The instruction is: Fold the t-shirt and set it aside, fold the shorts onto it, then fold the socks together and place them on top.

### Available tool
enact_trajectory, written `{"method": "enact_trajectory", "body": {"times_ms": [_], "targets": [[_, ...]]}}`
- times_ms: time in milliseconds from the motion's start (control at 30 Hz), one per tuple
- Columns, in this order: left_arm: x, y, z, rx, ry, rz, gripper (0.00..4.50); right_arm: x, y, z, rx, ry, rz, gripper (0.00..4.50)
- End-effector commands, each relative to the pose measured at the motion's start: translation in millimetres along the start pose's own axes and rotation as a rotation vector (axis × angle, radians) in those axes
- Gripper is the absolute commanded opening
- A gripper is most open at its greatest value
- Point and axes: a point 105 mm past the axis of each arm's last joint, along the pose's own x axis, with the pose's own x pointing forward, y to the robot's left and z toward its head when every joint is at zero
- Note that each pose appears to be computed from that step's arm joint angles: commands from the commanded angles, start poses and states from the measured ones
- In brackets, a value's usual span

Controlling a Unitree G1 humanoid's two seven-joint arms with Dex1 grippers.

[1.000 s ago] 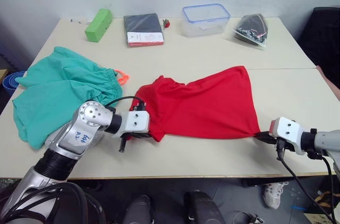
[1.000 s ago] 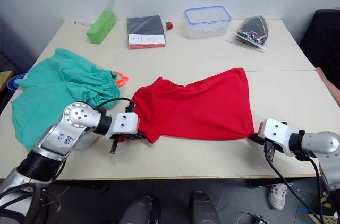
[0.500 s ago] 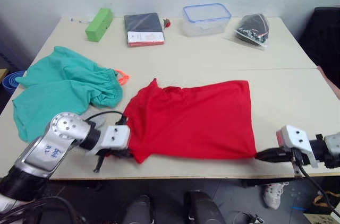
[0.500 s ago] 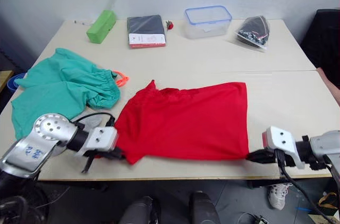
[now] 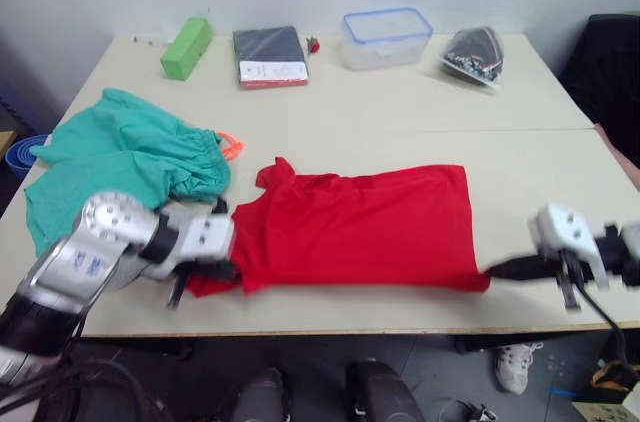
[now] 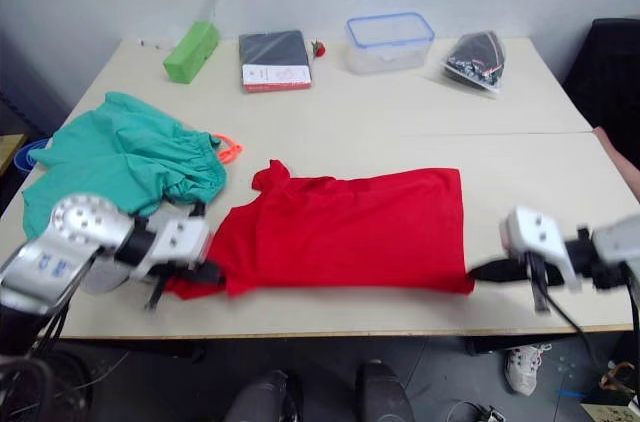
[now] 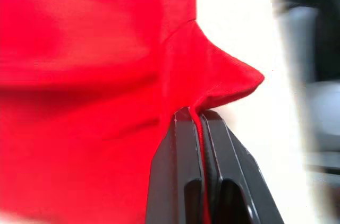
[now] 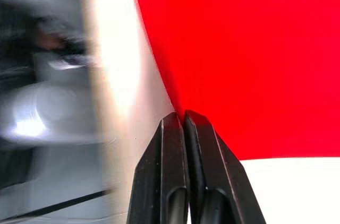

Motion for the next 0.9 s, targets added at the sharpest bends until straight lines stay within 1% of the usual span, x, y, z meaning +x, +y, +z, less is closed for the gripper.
{"method": "enact_trajectory", "body": {"times_ms": [33,67,100,133,167,200,267,333,400,533,633,700,733,767,833,867,900], "targets": [[-44.0,117.7,41.8,0.176,-0.065,0.642,0.0,-10.9,-87.3,34.8,-0.135,-0.07,-0.471,0.02],[-75.1,152.7,67.9,0.252,-0.108,0.915,0.0,-20.4,-112.9,54.6,-0.194,-0.116,-0.635,0.02],[-118.0,175.9,97.8,0.354,-0.145,1.201,0.0,-34.3,-132.4,76.1,-0.291,-0.147,-0.796,0.02],[-154.4,182.5,122.7,0.43,-0.202,1.389,0.0,-48.3,-142.5,95.6,-0.403,-0.174,-0.922,0.02],[-181.7,181.8,142.9,0.487,-0.269,1.501,0.0,-60.9,-146.9,112.8,-0.505,-0.206,-1.022,0.02],[-202.8,178.6,160.1,0.553,-0.307,1.581,0.0,-72.5,-146.8,128.9,-0.61,-0.238,-1.104,0.02],[-221.3,170.3,181.5,0.653,-0.363,1.62,0.0,-89.2,-139.7,152.3,-0.767,-0.305,-1.208,0.02],[-222.3,163.5,187.6,0.71,-0.398,1.579,0.0,-93.7,-128.2,164.0,-0.89,-0.345,-1.228,0.02],[-213.4,160.3,182.1,0.726,-0.391,1.5,0.0,-92.6,-121.5,163.7,-0.947,-0.351,-1.219,0.02],[-192.2,147.3,147.9,0.688,-0.353,1.356,0.0,-90.5,-114.9,146.7,-0.931,-0.324,-1.168,0.02],[-163.7,128.7,111.5,0.591,-0.294,1.198,0.0,-79.1,-109.1,116.8,-0.84,-0.262,-1.04,0.02],[-142.9,112.6,91.2,0.5,-0.271,1.089,0.0,-65.4,-102.2,89.2,-0.735,-0.204,-0.906,0.02],[-131.2,103.0,81.3,0.454,-0.257,1.034,0.0,-56.1,-95.2,71.3,-0.685,-0.16,-0.82,0.02],[-118.0,92.3,70.7,0.391,-0.24,0.961,0.0,-46.6,-86.0,53.1,-0.628,-0.121,-0.727,0.02],[-90.7,64.7,55.9,0.332,-0.203,0.804,0.0,-29.9,-60.5,22.4,-0.534,-0.069,-0.545,0.02],[-76.9,51.0,45.6,0.268,-0.175,0.717,0.0,-23.6,-48.1,7.0,-0.484,-0.034,-0.465,0.02],[-63.1,33.5,40.5,0.267,-0.157,0.623,0.0,-17.1,-32.5,-8.8,-0.453,0.001,-0.376,0.02]]}}
